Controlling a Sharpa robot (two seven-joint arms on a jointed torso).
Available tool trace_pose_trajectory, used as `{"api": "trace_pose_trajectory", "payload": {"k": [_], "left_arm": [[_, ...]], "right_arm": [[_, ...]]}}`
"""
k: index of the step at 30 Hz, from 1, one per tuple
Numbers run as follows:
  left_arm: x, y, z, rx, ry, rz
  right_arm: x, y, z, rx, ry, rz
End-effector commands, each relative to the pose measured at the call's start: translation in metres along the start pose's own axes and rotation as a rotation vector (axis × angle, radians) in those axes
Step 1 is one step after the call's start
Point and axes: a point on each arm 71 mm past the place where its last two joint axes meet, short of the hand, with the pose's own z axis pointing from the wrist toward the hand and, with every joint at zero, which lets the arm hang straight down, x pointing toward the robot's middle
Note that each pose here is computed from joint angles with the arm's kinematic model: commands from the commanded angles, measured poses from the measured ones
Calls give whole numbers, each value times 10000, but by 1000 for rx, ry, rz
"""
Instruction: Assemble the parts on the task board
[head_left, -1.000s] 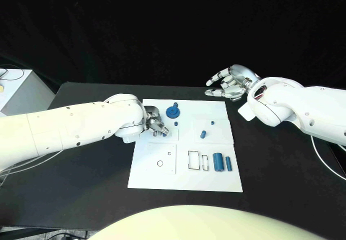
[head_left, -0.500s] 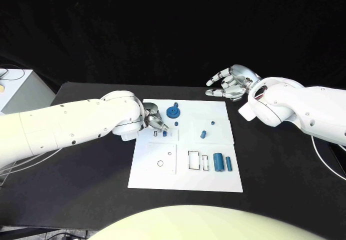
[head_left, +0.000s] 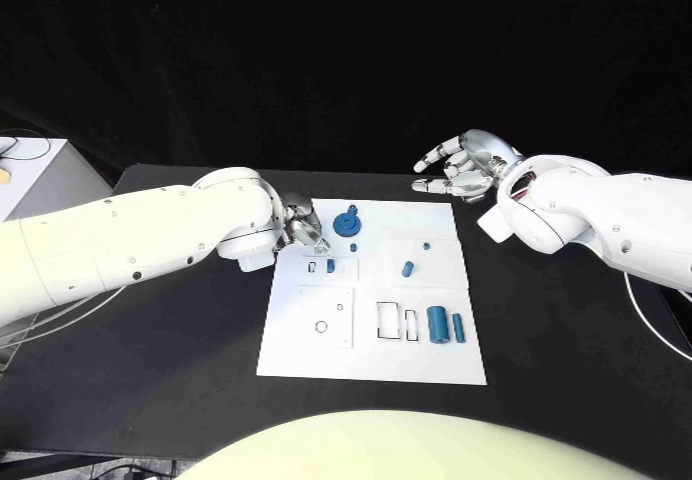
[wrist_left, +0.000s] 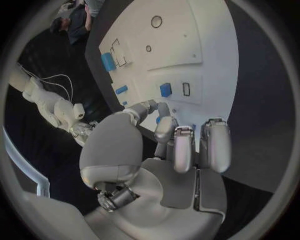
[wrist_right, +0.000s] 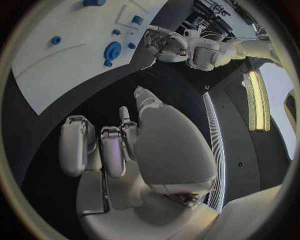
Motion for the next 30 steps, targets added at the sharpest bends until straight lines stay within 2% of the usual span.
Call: {"api": "trace_pose_trajectory", "payload": {"k": [1,6,10,16,20,24,26,30], "left_arm": [[27,-36,12,16,34,8],[40,-30,40,12,30,10],[16,13,58,7,12,-4],[-87,139,38,-4,3,-52],[-225,237,18,-12,23,-94],[-422,332,8,-25,40,-115],[-513,368,14,-34,45,-118],[-630,404,43,-51,47,-112]], "right_arm": [[17,9,0,-11,16,-7],[16,10,-1,-11,14,-7],[14,10,-1,-12,12,-7],[7,-1,-4,-11,10,-7],[-1,-11,-7,-9,8,-8],[-6,-17,-9,-7,7,-8],[-8,-20,-10,-7,6,-8],[-8,-20,-11,-7,6,-8]]}}
